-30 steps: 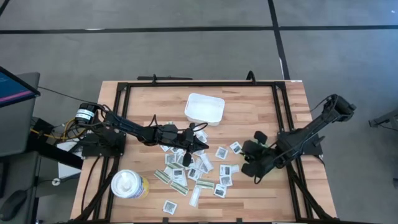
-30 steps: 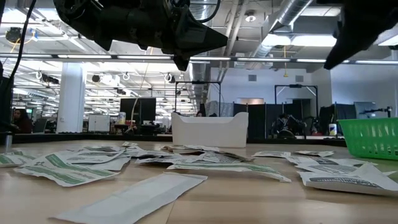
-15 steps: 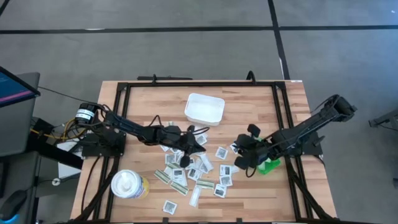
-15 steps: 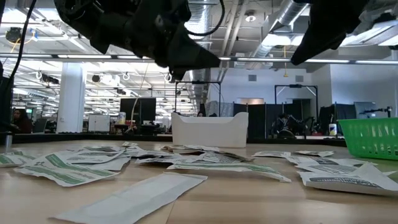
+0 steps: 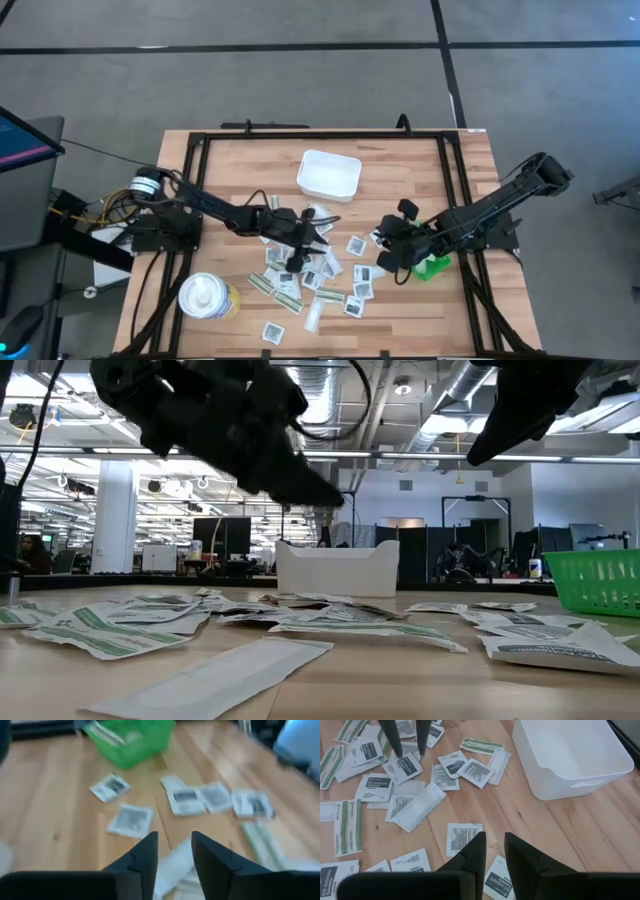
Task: Pick & Place First Aid Supplies
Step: Put the bandage pack into the green bin
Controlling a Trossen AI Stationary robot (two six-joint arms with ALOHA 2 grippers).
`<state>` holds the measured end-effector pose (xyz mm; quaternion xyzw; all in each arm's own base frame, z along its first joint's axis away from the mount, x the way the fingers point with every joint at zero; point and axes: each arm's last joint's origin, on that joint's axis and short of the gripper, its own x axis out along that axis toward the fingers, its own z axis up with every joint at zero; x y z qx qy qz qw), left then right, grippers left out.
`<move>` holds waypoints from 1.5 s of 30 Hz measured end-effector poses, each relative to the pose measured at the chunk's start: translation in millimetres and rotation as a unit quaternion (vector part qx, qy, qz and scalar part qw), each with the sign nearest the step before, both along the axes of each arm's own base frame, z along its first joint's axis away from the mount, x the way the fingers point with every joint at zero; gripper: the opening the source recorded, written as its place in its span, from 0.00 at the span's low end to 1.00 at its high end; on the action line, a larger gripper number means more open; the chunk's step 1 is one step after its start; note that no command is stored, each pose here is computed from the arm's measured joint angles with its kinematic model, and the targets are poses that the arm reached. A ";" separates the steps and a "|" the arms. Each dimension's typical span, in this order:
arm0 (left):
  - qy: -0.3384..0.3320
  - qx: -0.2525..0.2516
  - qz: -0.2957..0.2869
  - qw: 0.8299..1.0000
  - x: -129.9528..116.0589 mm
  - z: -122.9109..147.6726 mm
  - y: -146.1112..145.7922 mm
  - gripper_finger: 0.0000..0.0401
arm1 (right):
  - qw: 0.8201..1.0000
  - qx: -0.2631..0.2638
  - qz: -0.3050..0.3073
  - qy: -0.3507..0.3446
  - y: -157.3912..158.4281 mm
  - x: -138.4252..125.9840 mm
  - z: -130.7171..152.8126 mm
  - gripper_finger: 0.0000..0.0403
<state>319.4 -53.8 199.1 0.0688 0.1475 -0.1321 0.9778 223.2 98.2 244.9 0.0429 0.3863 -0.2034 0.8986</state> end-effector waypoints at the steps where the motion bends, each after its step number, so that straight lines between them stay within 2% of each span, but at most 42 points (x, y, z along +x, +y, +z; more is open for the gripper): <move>1: 0.004 0.009 -0.010 1.000 2.5 -7.0 -1.6 0.32 | 1.000 0.000 0.000 0.000 0.0 0.0 0.0 0.16; 3: 0.000 0.021 -0.024 1.000 9.3 -21.0 -4.0 0.35 | 1.000 0.000 0.000 0.000 0.0 0.0 0.0 0.16; 8: -0.002 0.012 -0.055 0.998 20.3 -47.9 -6.3 0.38 | 1.000 0.000 0.000 0.000 0.0 0.0 0.0 0.16; 19: 0.021 0.013 -0.053 0.998 38.5 -70.2 -5.7 0.37 | 1.000 0.001 0.000 0.000 0.0 0.0 -0.1 0.16; 24: 0.024 0.009 -0.043 0.999 39.4 -70.8 0.6 0.32 | 1.000 0.001 -0.001 0.000 0.0 0.0 -0.1 0.16; 34: 0.024 0.008 -0.037 0.999 39.9 -70.8 4.0 0.02 | 1.000 -0.001 -0.003 -0.001 -0.7 0.2 0.0 0.16; 40: 0.009 0.008 -0.035 0.999 37.6 -58.1 3.8 0.02 | 1.000 -0.014 -0.013 0.008 -5.4 6.1 -5.0 0.16; 45: -0.034 -0.002 -0.034 0.999 33.0 -28.0 4.0 0.02 | 0.992 -0.092 0.064 0.048 1.0 23.1 -22.1 0.16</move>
